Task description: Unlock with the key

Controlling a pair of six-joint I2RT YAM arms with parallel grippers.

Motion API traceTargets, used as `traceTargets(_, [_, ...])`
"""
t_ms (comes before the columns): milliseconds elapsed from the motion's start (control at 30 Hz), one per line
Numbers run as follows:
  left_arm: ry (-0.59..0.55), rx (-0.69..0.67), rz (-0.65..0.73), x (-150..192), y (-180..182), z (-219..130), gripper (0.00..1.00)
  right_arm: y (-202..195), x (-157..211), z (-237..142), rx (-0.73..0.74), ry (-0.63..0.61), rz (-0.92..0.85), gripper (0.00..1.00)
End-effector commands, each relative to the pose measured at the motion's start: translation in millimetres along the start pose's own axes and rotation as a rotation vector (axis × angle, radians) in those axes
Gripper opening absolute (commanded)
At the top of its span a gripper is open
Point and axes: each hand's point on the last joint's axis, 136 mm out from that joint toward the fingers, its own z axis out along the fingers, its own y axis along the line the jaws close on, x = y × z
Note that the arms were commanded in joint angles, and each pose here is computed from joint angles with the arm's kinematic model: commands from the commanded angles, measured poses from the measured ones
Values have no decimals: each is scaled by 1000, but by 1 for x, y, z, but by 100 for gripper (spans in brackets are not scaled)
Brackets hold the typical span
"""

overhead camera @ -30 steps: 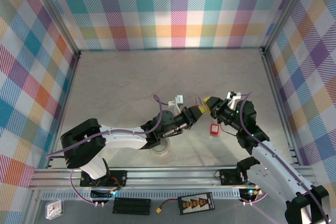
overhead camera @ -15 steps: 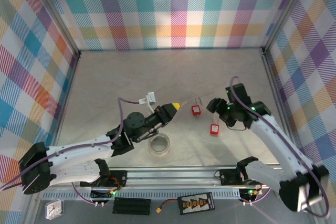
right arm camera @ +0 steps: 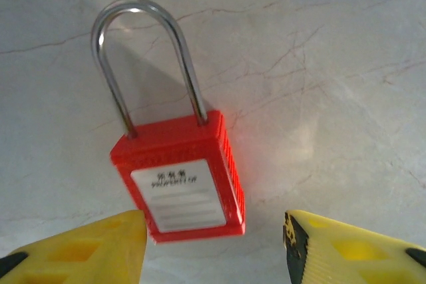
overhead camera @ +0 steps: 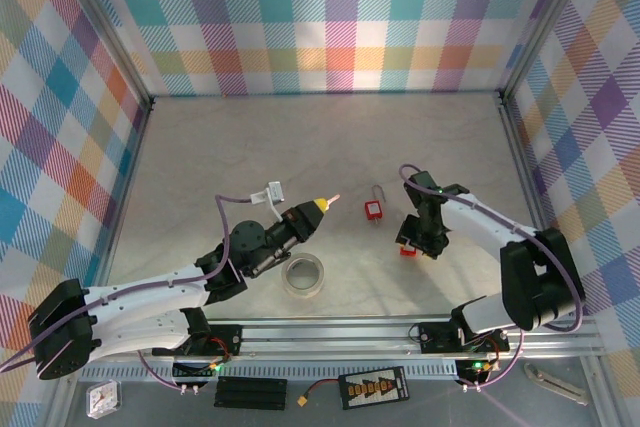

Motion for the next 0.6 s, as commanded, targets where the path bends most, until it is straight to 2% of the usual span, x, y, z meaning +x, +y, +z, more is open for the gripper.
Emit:
traceTargets(0, [-62,65,3,-13,-12,-1,0,7,-11,7,-9,-44,-44,57])
traceTargets(333, [-79,65,3,-17,-11,-5,0,14,-11,27,-24,-10,-59,56])
traceTargets(567, [-76,60,11,-19,-14,-9,0,30,-14,-9,-144,-82,-82,60])
